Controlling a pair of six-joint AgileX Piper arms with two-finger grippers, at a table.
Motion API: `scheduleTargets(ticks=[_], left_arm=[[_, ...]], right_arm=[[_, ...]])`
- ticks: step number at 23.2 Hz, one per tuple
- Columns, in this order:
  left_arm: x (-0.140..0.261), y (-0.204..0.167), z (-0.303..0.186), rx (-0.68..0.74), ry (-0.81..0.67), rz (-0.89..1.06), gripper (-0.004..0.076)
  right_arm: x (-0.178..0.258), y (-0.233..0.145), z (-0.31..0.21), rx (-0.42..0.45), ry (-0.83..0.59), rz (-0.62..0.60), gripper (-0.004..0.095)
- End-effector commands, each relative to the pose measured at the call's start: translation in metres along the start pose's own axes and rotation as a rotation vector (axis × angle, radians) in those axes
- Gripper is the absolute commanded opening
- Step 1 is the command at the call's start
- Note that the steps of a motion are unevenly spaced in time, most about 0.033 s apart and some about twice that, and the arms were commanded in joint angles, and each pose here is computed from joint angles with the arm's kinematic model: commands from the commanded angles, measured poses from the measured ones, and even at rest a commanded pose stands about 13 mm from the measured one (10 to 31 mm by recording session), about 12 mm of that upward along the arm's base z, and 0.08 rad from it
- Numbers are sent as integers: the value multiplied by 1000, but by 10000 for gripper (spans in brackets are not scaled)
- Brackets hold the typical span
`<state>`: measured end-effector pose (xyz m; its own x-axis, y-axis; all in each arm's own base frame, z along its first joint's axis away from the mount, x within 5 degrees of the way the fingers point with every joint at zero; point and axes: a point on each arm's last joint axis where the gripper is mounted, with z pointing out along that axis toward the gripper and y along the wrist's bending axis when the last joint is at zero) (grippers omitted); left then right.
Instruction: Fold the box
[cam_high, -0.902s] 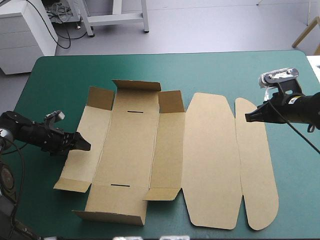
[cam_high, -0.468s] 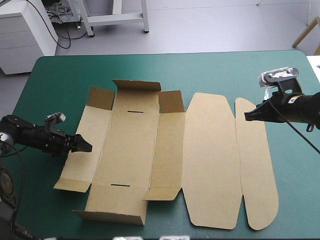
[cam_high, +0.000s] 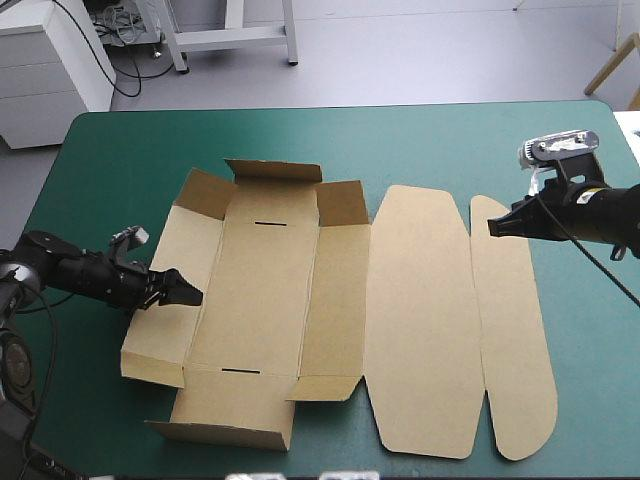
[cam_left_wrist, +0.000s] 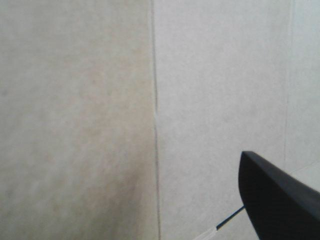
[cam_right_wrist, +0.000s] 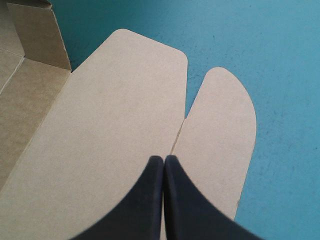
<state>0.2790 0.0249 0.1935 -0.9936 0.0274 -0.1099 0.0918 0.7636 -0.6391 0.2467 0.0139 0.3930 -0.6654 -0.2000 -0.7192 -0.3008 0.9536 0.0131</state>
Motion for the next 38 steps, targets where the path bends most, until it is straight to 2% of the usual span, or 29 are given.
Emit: scheduleTargets(ticks=[1,8,11,12,13,14,15,20,23,24,31,38], left_arm=[[12,-15,15,65,158,44,606],[13,-16,18,56,176,61,601],[13,-16,18,56,176,59,564],[13,-16,18,56,176,59,536],[13,-16,18,56,176,59,458],[12,-16,17,53,177,61,428],[10,-17,15,42,174,70,365],[-4,-21,4,10,132,63,187],[-10,-23,-1,3,111,80,15],[-10,-24,-1,8,107,78,-8],[-24,-33,-11,-15,64,136,-10],[-61,-91,-26,-180,41,377,-10]], right_arm=[[-10,1,-16,22,-109,-7,-19],[-11,1,-16,24,-111,-11,-19],[-11,1,-16,24,-111,-11,-19],[-11,1,-16,23,-112,-10,-19],[-11,1,-16,23,-112,-10,-19],[-10,1,-16,22,-110,-10,-19],[-10,1,-16,19,-106,-9,-19],[-10,1,-16,18,-107,-8,-19],[-10,2,-16,11,-108,-4,-19],[-10,2,-16,11,-108,-4,-19],[-11,2,-16,11,-112,-4,-19],[-17,4,-27,15,-137,-27,-19]])
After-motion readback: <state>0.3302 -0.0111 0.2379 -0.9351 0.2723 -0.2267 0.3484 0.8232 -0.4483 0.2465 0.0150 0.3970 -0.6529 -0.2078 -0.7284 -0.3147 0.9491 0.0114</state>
